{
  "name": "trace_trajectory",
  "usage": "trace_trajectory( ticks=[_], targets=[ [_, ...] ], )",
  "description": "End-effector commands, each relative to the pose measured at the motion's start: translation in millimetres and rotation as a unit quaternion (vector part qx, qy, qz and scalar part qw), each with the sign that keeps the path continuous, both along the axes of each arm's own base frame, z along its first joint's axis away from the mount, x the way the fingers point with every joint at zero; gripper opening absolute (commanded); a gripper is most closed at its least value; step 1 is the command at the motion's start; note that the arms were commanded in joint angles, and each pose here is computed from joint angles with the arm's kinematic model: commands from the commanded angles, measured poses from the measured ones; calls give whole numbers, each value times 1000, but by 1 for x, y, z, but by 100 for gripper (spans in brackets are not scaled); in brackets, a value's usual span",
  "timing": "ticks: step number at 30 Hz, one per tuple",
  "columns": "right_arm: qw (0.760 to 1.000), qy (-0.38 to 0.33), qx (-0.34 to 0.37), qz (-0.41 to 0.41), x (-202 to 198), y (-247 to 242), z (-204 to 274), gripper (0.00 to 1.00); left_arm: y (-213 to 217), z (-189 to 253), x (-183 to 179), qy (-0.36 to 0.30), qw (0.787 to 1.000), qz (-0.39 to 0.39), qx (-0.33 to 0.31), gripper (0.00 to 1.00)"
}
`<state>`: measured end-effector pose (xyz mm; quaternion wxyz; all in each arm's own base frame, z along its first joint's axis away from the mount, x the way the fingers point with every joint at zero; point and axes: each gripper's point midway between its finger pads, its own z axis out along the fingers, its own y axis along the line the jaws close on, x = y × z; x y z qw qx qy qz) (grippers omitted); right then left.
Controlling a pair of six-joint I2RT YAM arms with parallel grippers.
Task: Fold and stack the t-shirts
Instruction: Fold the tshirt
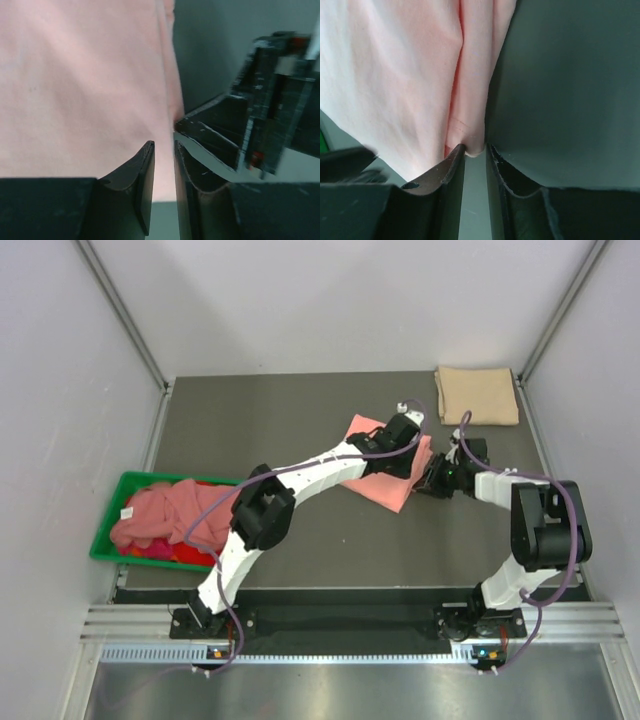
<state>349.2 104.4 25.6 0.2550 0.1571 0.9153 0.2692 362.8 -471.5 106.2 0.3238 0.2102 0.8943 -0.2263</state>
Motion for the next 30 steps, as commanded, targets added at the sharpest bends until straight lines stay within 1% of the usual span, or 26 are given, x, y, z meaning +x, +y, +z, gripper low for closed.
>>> trace_trajectory(
  ticks=[1,5,7,11,13,25,30],
  targets=[
    [999,-48,8,-4,16,-3,16,24,-8,4,20,-33,999,31,-6,28],
    [999,-50,18,1,15,-2,13,22,-9,-10,27,-44,998,45,11,29],
    [998,-58,21,3,17,-1,17,20,-14,-14,29,-45,998,39,9,30],
    [998,-59,22,7,18,-1,17,20,-23,-14,26,-51,998,28,-1,32],
    [998,-56,21,5,18,-1,15,22,-27,-12,25,-56,998,26,-3,33],
    [999,-46,20,0,17,-3,7,21,-27,-36,28,-68,997,28,37,34],
    [999,-40,18,-5,14,-4,2,20,-29,-43,30,-71,996,22,43,34]
  ],
)
